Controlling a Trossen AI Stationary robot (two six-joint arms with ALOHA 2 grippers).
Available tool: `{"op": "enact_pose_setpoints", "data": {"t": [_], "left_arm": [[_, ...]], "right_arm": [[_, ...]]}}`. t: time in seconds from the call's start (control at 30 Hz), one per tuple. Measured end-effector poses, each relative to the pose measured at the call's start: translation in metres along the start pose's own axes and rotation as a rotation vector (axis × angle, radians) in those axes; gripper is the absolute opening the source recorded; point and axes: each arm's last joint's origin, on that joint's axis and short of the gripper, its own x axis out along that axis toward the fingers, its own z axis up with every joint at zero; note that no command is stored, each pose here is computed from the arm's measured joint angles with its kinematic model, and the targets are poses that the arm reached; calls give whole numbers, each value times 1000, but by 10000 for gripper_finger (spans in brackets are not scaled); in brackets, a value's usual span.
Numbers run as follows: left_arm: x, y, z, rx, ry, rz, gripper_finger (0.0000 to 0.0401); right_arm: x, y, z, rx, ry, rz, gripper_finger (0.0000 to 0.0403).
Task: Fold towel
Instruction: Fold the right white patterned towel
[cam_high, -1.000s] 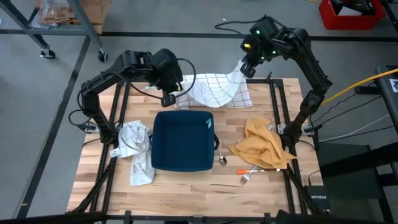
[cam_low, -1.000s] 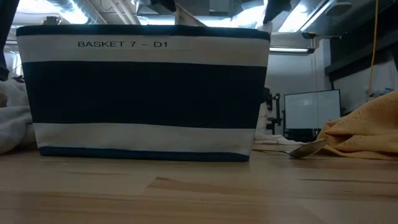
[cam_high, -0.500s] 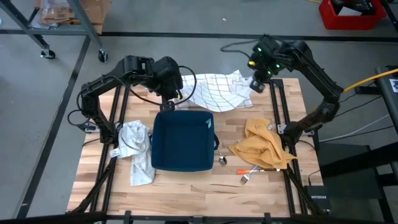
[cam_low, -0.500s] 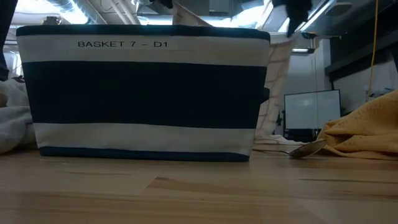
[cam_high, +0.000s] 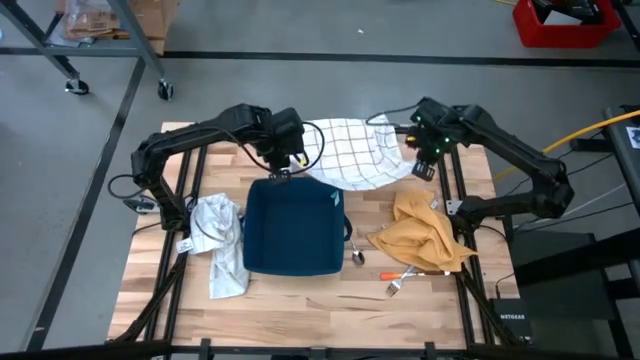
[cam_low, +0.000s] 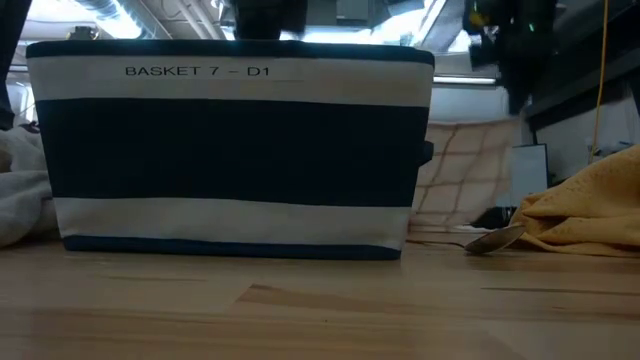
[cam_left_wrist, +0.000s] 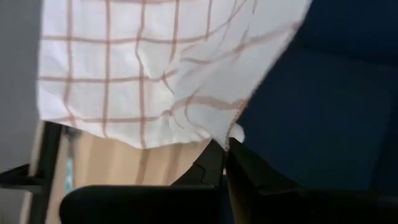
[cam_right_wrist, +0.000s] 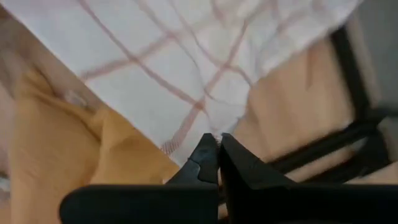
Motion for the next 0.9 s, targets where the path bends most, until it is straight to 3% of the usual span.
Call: {"op": "enact_pose_setpoints", "data": {"t": [0.2,0.4,0.7,0.9], "left_arm": [[27,2,-5,-4,13,-1,0],[32,28,0,-64,-69,100,0],[30,84,-14,-221,-63,204,0],[27,114,-24,-313,-72,246,0]], "right_arm": [[31,3,-12,15,89,16,3],[34,-9,4,19,-82,-123,3],[41,-60,13,192,-216,-237,3],[56,-92,18,272,-271,-229,3]]}}
